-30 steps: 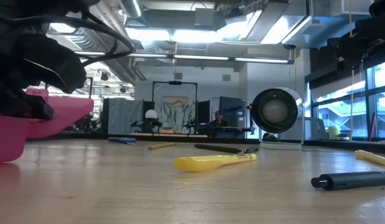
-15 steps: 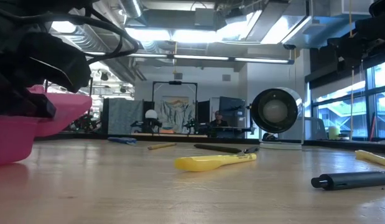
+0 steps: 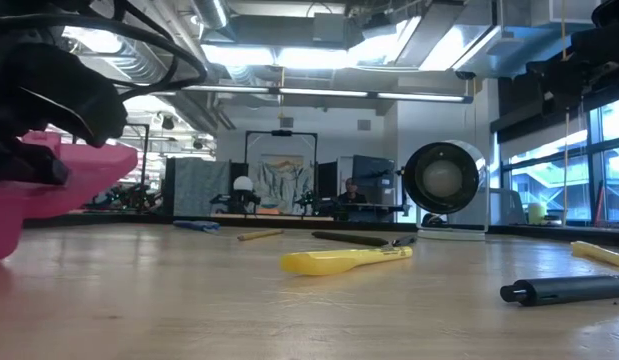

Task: Pick & place school supplies into a supply box
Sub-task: Put the black pen into the red supply box

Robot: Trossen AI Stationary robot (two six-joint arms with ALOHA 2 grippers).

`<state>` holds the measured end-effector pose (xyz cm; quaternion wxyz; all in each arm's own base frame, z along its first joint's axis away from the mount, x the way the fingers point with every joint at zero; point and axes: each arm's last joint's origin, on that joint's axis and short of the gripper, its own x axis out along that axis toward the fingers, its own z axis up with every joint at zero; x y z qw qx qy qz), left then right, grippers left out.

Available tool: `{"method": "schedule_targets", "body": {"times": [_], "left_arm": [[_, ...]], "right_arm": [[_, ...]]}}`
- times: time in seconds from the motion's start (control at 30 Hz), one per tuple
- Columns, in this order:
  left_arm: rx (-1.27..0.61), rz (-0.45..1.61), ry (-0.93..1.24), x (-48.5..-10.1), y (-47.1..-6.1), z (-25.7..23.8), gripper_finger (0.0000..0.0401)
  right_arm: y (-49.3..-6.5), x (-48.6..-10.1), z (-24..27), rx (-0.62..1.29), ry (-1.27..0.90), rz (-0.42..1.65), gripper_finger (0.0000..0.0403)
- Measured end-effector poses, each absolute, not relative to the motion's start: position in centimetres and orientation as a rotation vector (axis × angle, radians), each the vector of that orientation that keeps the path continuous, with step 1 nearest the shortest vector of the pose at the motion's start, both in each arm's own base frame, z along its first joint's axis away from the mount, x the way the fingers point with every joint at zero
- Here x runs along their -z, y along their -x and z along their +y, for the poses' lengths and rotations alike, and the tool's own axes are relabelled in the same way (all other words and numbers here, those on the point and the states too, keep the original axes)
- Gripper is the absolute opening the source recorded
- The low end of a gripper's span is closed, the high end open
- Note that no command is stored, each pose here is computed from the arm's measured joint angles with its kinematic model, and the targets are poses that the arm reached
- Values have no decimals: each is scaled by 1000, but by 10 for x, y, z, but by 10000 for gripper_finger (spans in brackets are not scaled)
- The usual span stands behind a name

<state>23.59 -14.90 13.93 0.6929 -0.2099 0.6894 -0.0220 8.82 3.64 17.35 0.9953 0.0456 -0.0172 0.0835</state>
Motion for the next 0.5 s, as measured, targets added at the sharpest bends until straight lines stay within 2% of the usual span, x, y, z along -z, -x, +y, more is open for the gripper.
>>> {"method": "schedule_targets", "body": {"times": [0.5], "left_arm": [[26,1526,470,-140,-236,-149,75]], "right_arm": [[-88,-174,36,-167,-93,-35,242]]}}
